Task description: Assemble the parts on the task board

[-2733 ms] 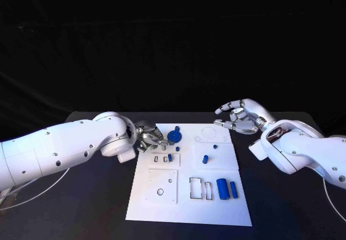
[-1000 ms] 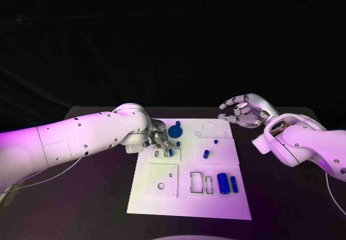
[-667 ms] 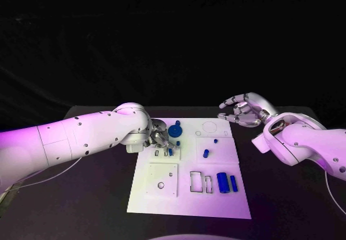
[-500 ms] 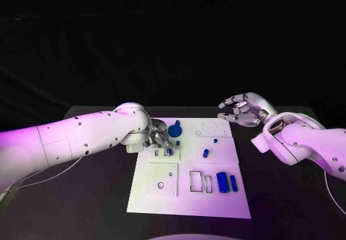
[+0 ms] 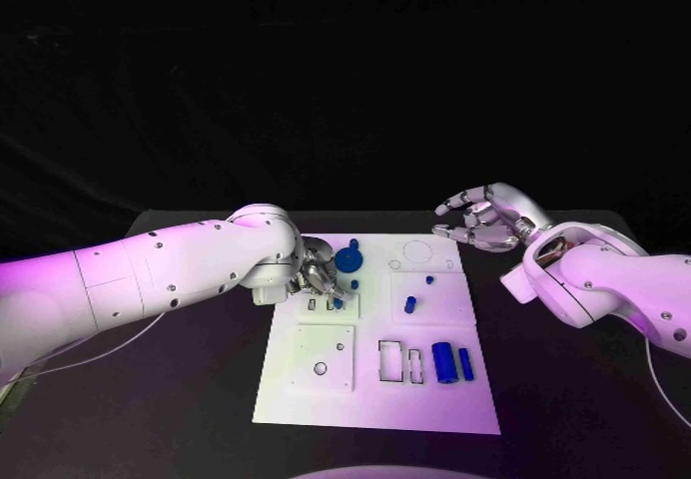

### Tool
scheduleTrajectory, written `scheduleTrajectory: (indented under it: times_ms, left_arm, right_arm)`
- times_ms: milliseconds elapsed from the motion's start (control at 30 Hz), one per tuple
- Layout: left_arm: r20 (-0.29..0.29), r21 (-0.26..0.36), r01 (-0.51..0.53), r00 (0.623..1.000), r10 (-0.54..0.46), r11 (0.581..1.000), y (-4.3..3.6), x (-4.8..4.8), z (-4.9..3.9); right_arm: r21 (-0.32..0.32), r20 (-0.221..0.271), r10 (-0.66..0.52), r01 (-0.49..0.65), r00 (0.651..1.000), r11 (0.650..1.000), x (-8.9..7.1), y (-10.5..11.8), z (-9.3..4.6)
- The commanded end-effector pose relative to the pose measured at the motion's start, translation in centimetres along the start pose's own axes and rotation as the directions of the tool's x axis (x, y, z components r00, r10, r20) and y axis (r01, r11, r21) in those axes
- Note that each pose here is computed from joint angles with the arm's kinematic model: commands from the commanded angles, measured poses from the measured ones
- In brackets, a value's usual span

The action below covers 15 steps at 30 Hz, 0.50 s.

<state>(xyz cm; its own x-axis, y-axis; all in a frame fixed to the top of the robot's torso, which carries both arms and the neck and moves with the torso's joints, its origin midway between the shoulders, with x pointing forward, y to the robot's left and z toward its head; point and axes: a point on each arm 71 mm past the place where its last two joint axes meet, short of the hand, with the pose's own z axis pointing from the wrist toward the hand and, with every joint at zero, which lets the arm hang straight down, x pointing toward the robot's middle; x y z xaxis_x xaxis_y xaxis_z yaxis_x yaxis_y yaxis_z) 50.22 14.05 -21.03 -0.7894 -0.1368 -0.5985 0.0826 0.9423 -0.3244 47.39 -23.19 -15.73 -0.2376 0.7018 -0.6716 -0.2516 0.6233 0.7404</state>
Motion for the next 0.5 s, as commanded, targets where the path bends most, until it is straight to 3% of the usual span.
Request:
scheduleTrajectory:
  times_ms: [33, 500]
  left_arm:
    - [-0.022, 0.008, 0.012, 1.0, -0.012, 1.0, -0.16, 0.13, 0.02]
    - [-0.037, 0.024, 0.085, 0.996, -0.084, 0.996, 0.46, 0.22, -0.36]
  right_arm:
    - [-0.005, -0.015, -0.01, 0.01, 1.0, 1.0, 0.14, 0.06, 0.03]
    - [-0.004, -0.012, -0.011, 0.011, 1.0, 1.0, 0.04, -0.02, 0.0]
